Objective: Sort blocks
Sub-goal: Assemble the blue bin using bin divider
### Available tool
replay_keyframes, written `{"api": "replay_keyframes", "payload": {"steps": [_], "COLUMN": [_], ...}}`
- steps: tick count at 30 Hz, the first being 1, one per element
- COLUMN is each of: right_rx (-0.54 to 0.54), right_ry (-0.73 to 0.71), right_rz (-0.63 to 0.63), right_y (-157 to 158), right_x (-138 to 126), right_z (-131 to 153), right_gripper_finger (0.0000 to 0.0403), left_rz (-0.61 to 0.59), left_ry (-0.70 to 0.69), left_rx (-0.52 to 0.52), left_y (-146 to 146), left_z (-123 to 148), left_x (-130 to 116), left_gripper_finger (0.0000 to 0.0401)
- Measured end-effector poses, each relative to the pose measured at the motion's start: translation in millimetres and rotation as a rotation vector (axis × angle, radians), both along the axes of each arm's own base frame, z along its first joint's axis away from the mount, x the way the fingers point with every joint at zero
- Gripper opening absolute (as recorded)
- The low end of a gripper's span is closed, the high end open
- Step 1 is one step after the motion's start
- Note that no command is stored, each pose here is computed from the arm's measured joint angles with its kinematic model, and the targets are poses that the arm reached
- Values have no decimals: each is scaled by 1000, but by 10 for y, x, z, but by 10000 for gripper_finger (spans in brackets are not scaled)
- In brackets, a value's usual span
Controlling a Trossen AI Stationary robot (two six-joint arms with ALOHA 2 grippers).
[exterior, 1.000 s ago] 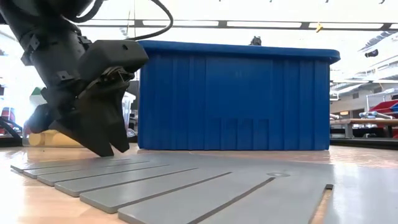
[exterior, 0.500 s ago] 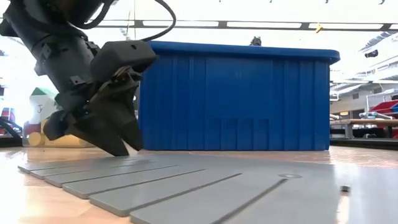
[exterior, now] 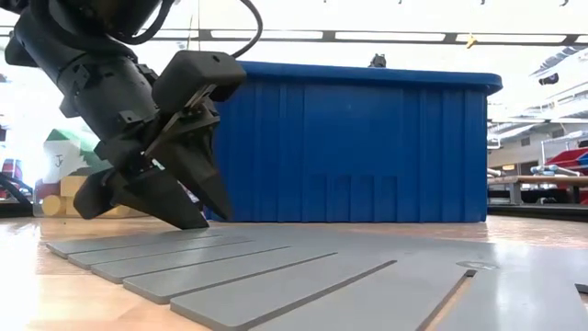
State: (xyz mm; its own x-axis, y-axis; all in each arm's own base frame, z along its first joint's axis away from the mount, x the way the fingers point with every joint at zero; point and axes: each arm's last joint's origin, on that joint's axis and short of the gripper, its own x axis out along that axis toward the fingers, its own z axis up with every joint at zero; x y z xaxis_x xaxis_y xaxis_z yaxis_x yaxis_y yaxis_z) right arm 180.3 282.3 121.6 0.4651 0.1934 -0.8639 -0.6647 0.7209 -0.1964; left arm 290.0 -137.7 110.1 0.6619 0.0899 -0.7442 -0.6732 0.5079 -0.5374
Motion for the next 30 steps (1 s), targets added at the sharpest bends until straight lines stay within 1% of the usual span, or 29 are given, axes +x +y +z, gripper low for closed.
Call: {"api": "replay_keyframes", "payload": {"steps": [5, 13, 14, 15, 18, 22, 24, 27, 30], "right_rx": [-16, -81, -89, -123, -198, -242, -220, -140, -55], "right_ry": [-10, -2, 1, -34, -59, -44, -41, 10, 89], "right_rz": [12, 42, 34, 7, -70, -108, -133, -168, -195], "right_y": [40, 89, 90, 77, 12, 2, 18, 71, 142], "right_x": [-13, -13, -11, -1, 47, -7, -1, 8, -2], "right_z": [47, 159, 173, 188, 221, 309, 342, 399, 484], "right_gripper_finger": [164, 161, 160, 159, 154, 148, 146, 146, 146], "left_rz": [12, 50, 53, 55, 58, 65, 66, 62, 5], "left_ry": [-3, -19, -22, -28, -38, -42, -45, -53, -74], "left_rx": [16, 64, 68, 66, 63, 74, 74, 83, 111], "left_y": [1, 14, 14, 13, 10, 13, 11, 8, -20], "left_z": [2, 10, 11, 15, 22, 23, 23, 26, 106], "left_x": [0, 2, 3, 9, 22, 21, 21, 23, 48], "left_gripper_finger": [167, 167, 167, 167, 167, 167, 167, 167, 167]}}
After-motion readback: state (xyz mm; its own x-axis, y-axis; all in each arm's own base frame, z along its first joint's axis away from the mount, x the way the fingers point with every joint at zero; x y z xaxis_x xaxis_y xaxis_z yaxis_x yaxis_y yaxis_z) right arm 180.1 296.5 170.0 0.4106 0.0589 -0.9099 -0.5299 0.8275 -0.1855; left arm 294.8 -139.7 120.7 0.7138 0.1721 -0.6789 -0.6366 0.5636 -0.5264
